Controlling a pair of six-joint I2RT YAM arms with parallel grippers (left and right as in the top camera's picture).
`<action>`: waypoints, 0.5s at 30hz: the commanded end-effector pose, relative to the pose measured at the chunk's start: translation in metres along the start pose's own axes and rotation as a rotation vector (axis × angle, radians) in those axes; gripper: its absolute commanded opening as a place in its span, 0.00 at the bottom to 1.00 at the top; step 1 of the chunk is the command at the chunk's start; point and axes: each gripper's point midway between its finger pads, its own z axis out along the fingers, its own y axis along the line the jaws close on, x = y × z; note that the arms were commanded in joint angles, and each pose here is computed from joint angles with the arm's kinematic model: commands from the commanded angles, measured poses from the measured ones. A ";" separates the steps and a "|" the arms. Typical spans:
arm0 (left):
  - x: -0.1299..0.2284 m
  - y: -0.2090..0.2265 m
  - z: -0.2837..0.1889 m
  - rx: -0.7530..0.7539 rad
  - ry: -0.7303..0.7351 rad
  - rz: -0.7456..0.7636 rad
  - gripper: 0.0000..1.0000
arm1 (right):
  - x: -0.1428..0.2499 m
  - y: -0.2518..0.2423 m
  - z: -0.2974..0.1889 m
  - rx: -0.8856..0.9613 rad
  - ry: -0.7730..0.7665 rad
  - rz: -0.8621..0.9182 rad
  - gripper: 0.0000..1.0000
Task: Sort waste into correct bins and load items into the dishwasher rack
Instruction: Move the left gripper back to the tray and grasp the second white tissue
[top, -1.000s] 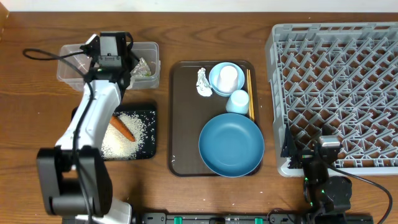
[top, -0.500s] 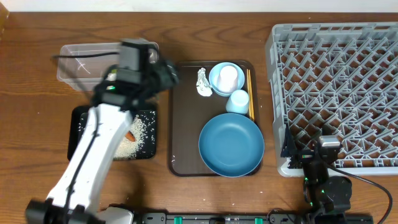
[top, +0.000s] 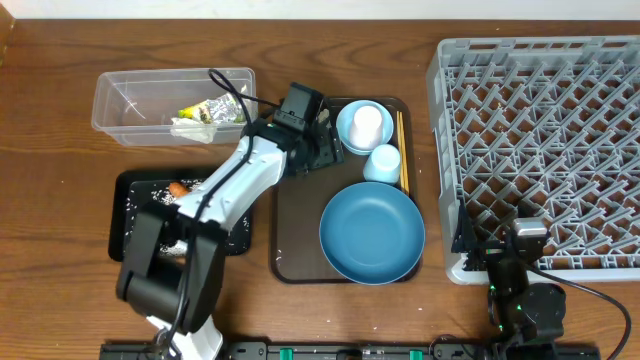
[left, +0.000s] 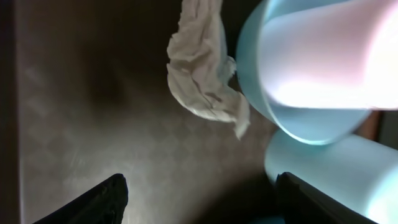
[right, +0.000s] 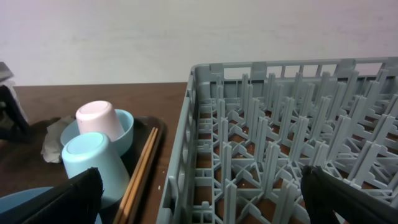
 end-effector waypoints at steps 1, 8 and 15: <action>-0.009 0.012 0.009 -0.060 -0.045 0.014 0.78 | 0.002 0.006 0.000 -0.024 0.007 -0.015 0.99; -0.033 0.009 0.025 -0.058 -0.144 0.067 0.74 | 0.002 0.006 0.000 -0.024 0.007 -0.015 0.99; -0.049 0.011 0.034 -0.074 -0.219 0.067 0.74 | 0.002 0.006 0.000 -0.024 0.008 -0.015 0.99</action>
